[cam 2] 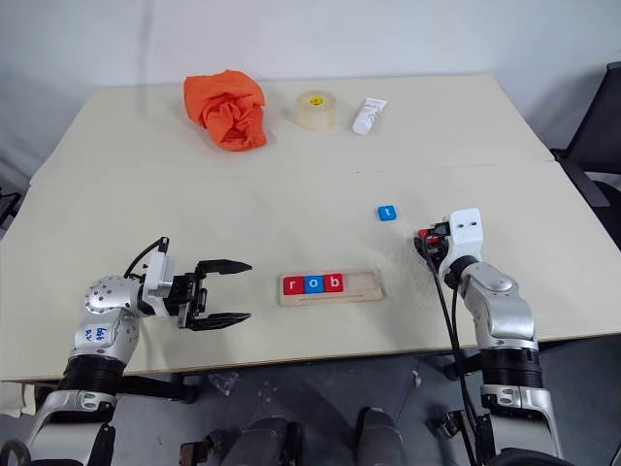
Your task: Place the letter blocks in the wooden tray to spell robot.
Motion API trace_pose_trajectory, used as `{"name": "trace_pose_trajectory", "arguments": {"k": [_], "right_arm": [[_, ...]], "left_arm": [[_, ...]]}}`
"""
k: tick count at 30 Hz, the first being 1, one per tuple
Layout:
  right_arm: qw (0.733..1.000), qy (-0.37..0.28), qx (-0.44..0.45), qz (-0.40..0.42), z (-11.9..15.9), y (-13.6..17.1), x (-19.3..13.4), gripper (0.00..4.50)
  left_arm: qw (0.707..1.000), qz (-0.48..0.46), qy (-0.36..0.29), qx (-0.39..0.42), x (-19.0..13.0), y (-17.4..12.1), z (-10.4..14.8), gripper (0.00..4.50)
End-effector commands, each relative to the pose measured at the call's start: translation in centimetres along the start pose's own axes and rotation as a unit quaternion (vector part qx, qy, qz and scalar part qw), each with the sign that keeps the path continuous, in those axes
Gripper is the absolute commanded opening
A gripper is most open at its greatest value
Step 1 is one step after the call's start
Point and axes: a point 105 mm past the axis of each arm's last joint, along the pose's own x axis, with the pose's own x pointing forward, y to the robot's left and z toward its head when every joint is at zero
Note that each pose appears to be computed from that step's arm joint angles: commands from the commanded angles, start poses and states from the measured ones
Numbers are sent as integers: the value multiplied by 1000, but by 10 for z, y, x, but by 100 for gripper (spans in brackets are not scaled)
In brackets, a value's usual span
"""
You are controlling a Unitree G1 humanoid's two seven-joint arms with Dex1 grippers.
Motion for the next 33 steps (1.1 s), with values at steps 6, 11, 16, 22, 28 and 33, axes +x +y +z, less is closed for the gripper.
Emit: {"name": "trace_pose_trajectory", "arguments": {"k": [6, 11, 16, 22, 28, 33], "right_arm": [[1000, -15, 0, -27, 18, 20, -38, 146], [999, 2, 0, -49, 14, 41, -67, 146], [998, 28, 12, -60, -1, 57, -80, 146], [998, 30, 33, -44, -4, 71, -82, 181], [999, 23, 22, -40, 1, 64, -85, 389], [999, 14, -34, 33, 15, 65, -92, 449]], "left_arm": [[1000, -8, -5, 14, -4, -4, 7, 450], [1000, -13, -4, 10, -6, -4, 8, 450], [1000, -22, -7, 9, -2, -4, 9, 450], [999, -29, -10, 9, 1, -3, 10, 450], [999, -29, -11, 10, 2, -3, 11, 450], [1000, -27, -11, 11, 2, -2, 11, 450]]}}
